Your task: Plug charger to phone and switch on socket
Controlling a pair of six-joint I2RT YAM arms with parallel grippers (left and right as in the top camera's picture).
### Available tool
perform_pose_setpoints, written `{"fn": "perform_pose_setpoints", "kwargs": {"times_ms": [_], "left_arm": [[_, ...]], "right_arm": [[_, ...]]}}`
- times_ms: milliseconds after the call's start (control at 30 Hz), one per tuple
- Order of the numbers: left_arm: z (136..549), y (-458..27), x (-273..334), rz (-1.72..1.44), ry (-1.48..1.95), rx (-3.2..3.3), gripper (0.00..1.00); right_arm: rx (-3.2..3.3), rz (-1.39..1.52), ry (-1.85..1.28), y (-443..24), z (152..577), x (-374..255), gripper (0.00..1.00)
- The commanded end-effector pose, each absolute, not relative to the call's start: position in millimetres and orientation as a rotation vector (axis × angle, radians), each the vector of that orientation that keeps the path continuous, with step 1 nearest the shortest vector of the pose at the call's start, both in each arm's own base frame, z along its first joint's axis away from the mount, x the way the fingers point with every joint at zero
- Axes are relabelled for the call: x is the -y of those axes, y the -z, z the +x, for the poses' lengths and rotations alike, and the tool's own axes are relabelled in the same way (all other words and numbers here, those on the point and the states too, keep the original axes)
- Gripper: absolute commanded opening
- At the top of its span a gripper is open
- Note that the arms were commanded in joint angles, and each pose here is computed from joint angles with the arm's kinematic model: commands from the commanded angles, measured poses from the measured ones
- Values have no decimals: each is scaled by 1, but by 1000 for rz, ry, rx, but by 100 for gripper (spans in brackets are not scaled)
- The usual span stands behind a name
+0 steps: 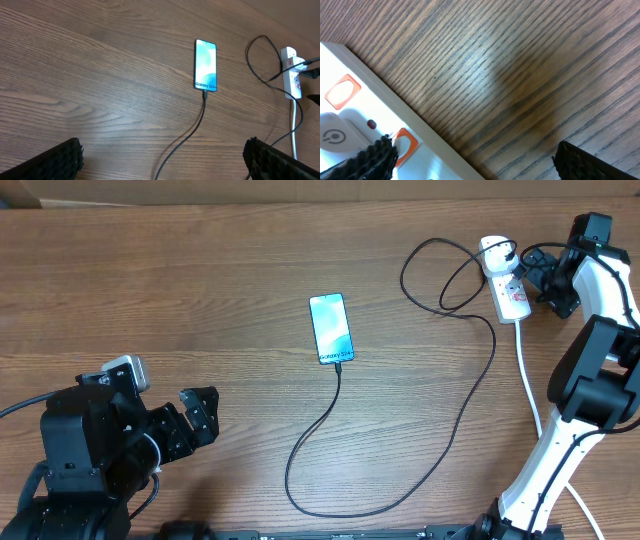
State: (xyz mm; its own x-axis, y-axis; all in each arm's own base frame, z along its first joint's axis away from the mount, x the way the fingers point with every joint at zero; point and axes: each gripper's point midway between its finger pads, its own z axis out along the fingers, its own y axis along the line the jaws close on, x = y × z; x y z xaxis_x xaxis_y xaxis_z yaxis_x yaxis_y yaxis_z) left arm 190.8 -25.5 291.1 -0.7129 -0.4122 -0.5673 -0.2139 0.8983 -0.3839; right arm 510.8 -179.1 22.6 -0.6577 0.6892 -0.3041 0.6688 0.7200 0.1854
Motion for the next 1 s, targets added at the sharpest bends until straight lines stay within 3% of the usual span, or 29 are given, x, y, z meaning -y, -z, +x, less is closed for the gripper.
{"fn": "perform_pose_setpoints", "kwargs": {"times_ms": [0,967], "left_arm": [[191,-292,22,-468,371,-2370,100],[191,-293,22,-468,371,-2369,100]], "right_arm": [[-2619,1012,-120,-12,512,168,100],[-2621,1002,-130,-11,513,167,100]]}}
